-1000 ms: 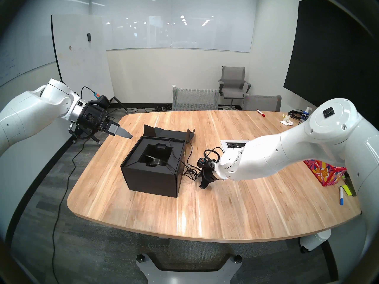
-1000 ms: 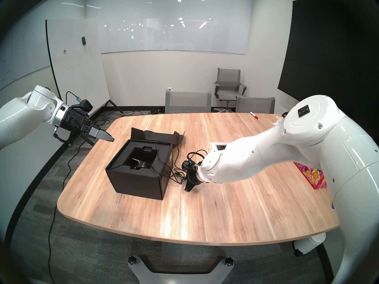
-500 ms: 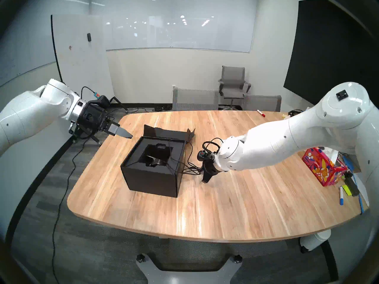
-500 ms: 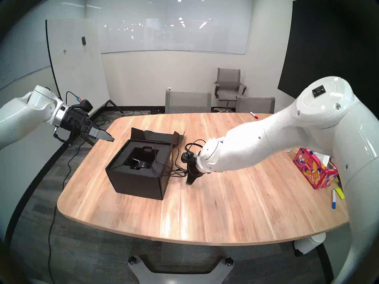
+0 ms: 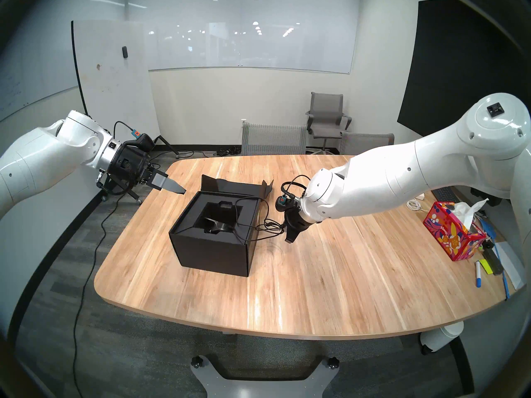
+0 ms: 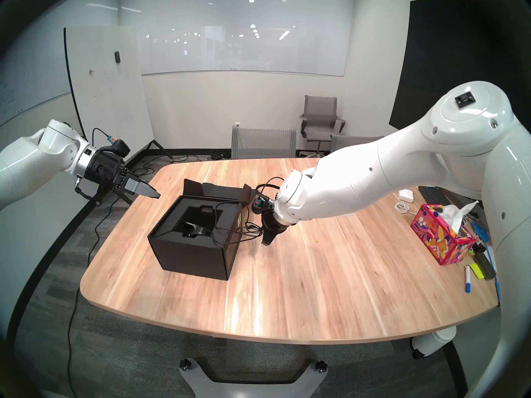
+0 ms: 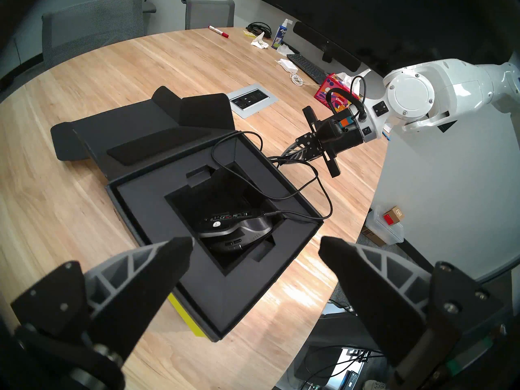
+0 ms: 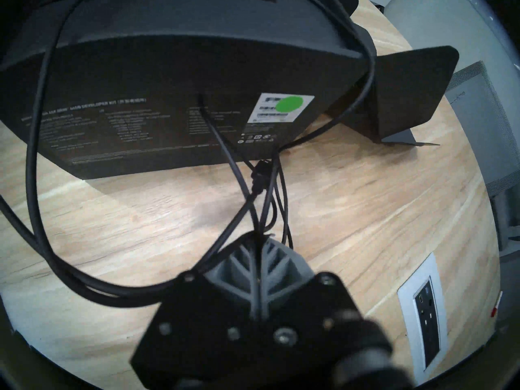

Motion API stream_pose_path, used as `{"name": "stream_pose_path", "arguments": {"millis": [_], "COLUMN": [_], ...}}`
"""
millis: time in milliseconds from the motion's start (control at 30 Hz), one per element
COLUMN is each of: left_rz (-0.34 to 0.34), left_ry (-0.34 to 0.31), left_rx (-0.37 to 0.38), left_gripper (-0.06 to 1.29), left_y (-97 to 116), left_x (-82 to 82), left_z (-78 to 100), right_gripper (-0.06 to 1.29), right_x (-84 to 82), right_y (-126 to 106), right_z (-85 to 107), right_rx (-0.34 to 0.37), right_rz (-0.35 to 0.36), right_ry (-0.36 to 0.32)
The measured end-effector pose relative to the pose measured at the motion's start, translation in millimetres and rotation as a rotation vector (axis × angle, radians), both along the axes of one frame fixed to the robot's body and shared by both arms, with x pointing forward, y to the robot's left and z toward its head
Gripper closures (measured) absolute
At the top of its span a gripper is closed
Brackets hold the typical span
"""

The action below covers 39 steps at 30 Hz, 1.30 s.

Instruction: Open the box and place the mouse inside

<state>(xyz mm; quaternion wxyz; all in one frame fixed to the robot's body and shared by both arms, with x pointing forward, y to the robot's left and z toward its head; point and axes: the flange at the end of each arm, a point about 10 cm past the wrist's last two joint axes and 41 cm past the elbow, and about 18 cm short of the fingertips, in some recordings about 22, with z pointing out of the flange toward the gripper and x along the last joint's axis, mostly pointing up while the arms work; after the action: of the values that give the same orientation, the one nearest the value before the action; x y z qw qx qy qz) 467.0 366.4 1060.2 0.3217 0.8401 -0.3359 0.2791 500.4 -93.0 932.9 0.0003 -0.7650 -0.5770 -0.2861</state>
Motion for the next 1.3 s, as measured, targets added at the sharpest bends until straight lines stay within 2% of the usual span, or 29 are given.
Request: {"name": "stream_pose_path", "arguments": {"millis": [400,900,1300], "left_rz": [0.0,0.0,0.0], "left_ry": [0.0,0.0,0.0], "left_rx": [-0.001,-0.001,-0.001], "left_gripper": [0.0,0.0,0.0], "left_y": [0.0,0.0,0.0], "left_x": [0.0,0.0,0.0], "left_z": [0.0,0.0,0.0], "right_gripper": [1.25,1.25,1.25], "right_x": [5.7,16.6,39.8], "right_y": [13.8,24.9,31.5], "right_z": [41.4,80.7,118.0], "right_rx": [-0.053,-0.109,-0.143], "right_rz": [0.017,0.039,0.056], "right_ry": [0.01,0.018,0.022]}}
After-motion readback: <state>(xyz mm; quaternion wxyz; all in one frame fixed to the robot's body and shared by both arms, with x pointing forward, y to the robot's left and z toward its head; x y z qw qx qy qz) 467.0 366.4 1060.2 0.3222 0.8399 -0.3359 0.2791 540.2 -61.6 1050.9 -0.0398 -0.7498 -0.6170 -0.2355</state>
